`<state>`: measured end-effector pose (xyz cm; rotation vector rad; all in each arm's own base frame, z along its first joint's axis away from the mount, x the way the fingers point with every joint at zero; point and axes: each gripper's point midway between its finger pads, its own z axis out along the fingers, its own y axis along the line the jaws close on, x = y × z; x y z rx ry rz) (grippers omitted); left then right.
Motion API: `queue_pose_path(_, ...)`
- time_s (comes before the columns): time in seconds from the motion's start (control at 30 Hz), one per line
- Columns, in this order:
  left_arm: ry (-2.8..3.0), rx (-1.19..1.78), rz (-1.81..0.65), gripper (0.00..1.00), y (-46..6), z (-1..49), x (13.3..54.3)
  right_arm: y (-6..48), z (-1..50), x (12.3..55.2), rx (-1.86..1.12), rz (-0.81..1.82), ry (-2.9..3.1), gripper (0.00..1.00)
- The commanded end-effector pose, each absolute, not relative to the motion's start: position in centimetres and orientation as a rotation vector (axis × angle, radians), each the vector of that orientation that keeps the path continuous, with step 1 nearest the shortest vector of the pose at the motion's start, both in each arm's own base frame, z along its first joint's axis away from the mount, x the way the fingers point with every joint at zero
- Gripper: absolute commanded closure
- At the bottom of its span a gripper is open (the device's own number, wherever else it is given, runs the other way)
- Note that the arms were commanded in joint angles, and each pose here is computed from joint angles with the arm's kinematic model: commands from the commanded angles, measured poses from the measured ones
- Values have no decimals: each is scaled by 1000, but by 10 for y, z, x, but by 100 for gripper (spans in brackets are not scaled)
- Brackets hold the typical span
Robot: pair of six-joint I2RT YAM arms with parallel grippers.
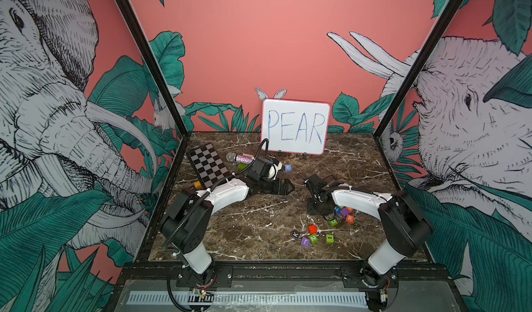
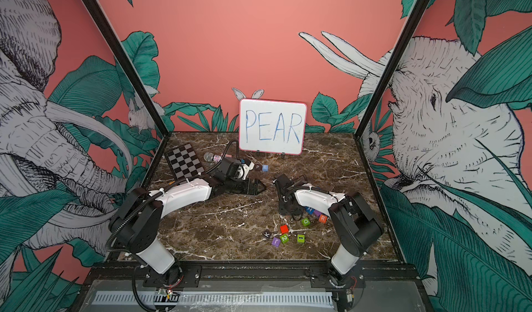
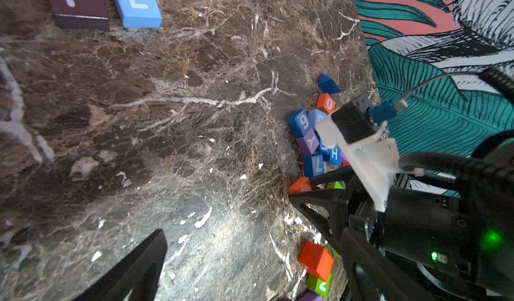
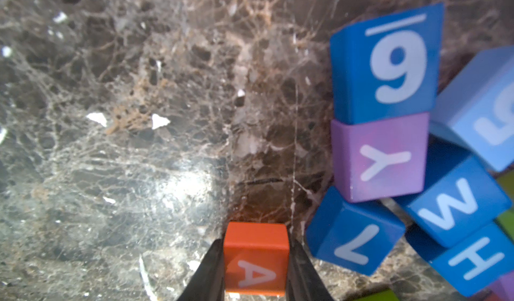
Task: Spell the uppercase word “pear” with letter blocks
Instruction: Pick up the letter block from the center of the board.
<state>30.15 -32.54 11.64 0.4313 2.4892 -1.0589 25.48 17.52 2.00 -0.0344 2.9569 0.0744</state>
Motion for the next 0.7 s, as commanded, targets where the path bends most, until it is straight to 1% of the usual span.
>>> queue_pose_path(0.0,2476,428,-1071,2,-326,120,300,175,24,263,-66,42,2941,66)
queue_pose_path(0.2,2498,413,-1096,1,-326,123,303,190,38,278,-248,81,2904,66)
queue_pose_path(0.37,2489,392,-1114,1,-322,129,311,202,53,304,-460,71,2836,67)
queue_pose_path(0.57,2466,364,-1145,1,-318,136,322,211,60,353,-613,123,2755,69)
queue_pose_path(0.67,2456,368,-1144,1,-316,137,327,222,77,388,-699,159,2645,70)
